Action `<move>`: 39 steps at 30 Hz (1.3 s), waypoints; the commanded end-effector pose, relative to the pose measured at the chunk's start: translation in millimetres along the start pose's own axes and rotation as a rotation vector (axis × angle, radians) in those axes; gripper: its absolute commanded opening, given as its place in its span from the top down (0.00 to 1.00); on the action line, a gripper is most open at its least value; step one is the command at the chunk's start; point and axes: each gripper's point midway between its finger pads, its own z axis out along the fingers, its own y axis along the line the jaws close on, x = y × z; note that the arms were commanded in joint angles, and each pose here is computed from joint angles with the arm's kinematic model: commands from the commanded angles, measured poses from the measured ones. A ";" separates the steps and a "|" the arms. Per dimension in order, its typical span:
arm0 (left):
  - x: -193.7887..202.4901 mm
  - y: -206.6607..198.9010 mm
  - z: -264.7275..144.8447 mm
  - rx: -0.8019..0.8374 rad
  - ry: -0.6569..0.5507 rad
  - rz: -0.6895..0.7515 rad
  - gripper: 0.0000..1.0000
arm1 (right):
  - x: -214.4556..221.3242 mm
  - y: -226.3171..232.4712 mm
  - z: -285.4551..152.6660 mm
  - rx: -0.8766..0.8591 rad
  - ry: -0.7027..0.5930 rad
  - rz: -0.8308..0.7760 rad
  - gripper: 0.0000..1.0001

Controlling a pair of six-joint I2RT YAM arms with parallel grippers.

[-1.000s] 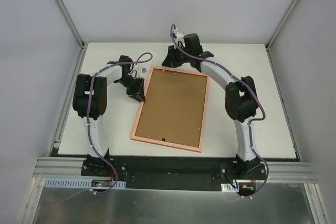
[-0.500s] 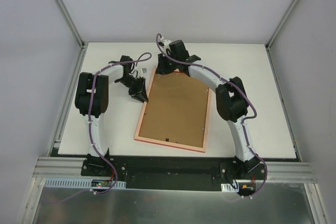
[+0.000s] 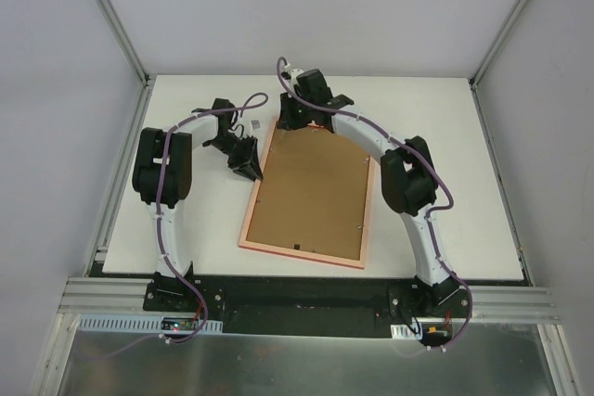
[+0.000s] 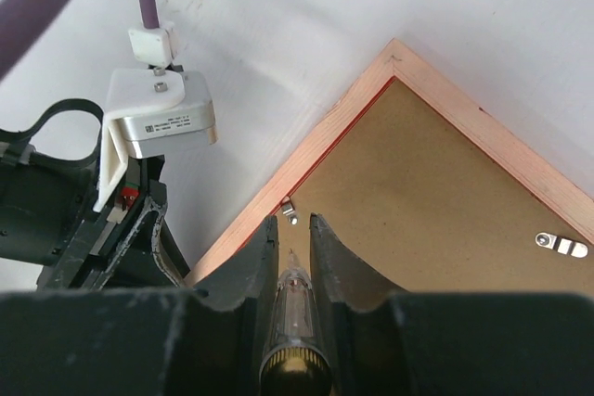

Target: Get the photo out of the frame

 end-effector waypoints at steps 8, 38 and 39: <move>1.9 -31.7 -15.7 0.106 -0.020 0.002 0.85 | -8.8 23.0 3.1 0.048 -0.030 -0.012 0.99; 3.3 -32.4 -11.1 0.134 -0.006 -0.012 0.86 | 10.5 22.9 33.0 0.076 0.009 -0.033 0.99; 3.4 -32.0 -10.7 0.134 -0.005 -0.013 0.86 | 10.9 22.5 33.4 0.081 0.009 -0.034 0.99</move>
